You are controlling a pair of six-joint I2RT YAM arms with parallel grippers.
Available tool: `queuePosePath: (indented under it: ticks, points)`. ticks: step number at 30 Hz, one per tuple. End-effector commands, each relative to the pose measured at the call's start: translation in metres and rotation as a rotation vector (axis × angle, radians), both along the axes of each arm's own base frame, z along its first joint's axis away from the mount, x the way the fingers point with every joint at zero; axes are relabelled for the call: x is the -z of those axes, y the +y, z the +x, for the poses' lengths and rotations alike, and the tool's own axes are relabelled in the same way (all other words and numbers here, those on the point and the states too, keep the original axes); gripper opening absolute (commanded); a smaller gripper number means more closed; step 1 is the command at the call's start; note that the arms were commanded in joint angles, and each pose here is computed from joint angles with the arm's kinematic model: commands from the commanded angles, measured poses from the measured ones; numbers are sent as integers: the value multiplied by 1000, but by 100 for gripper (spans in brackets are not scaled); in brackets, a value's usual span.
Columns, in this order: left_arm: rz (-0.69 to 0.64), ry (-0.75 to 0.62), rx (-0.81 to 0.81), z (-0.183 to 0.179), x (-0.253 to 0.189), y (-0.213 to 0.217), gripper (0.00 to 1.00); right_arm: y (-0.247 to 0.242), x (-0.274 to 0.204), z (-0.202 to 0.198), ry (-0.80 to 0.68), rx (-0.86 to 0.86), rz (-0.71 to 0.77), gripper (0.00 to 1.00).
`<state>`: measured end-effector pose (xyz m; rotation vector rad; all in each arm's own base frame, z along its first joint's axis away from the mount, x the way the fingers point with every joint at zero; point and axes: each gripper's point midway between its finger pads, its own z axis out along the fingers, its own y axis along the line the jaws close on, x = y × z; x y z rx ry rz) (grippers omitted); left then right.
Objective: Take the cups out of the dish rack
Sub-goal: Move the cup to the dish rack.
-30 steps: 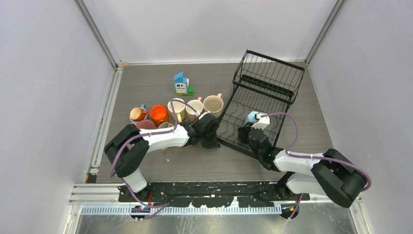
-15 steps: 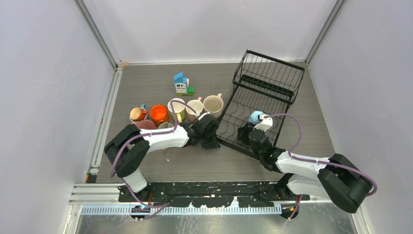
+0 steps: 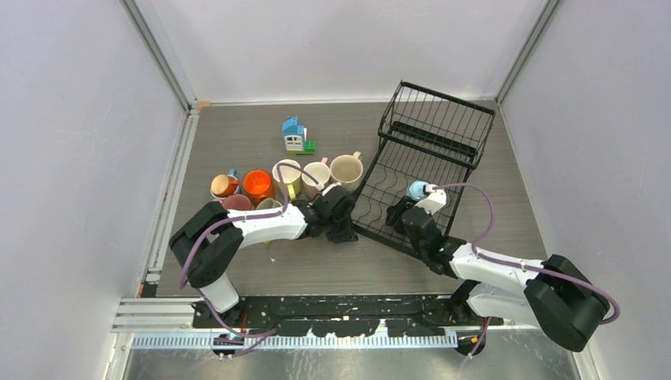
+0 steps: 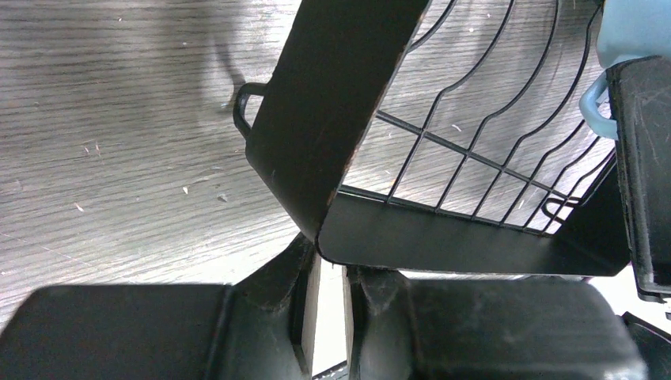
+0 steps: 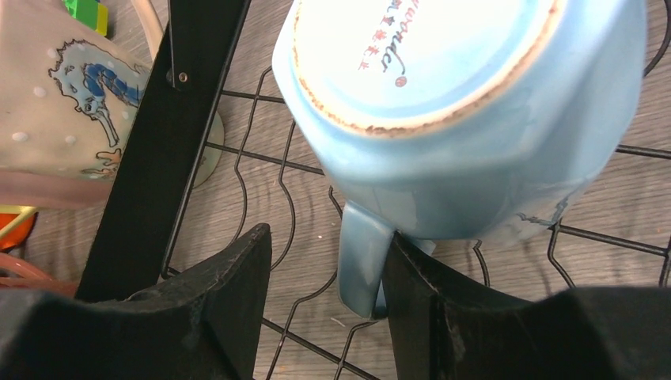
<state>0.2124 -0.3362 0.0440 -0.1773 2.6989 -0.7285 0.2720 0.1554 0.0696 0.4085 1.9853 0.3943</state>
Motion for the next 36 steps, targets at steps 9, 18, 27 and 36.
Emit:
queuePosePath:
  ticks: [9, 18, 27, 36]
  points:
    - [-56, -95, -51, 25, -14, -7, 18, -12, -11, -5, 7, 78, 37, 58]
    - [-63, -102, -53, 23, -16, -4, 19, -19, -18, -10, 24, 114, 58, 63]
    - [-69, -102, -42, 21, -15, -5, 22, -23, -16, -16, 19, 123, 81, 72]
    - [-71, -108, -30, 22, -17, -7, 22, -32, -20, -20, -12, 133, 90, 100]
